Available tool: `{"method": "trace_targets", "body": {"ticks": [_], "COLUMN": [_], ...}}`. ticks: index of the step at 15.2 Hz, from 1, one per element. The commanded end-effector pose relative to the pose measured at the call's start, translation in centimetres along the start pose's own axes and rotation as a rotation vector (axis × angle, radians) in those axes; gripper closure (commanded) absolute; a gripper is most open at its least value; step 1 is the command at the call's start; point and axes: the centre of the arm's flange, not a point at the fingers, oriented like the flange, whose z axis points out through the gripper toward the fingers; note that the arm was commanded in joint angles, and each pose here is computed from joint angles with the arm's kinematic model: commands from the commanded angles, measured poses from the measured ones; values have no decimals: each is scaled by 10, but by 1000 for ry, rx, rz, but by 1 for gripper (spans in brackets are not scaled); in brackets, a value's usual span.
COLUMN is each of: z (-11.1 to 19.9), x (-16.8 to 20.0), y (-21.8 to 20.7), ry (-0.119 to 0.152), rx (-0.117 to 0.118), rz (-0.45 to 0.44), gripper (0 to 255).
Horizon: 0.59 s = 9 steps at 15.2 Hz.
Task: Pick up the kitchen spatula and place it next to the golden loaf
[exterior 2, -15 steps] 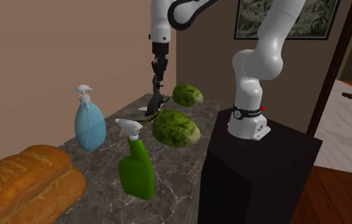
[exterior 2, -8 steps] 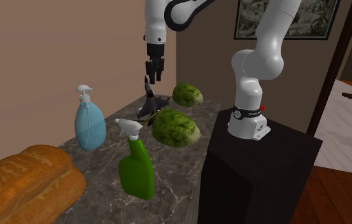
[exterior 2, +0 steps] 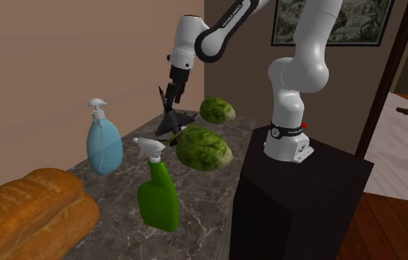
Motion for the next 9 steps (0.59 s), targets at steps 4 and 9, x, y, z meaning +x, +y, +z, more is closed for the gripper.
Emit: {"method": "trace_targets", "body": {"ticks": [4,9], "z": [88,132], "x": [-52,-66], "y": [21,31], "ry": [-201,-202], "rx": [-39,-32], "rz": [-74,-114], "gripper": [0,0]}}
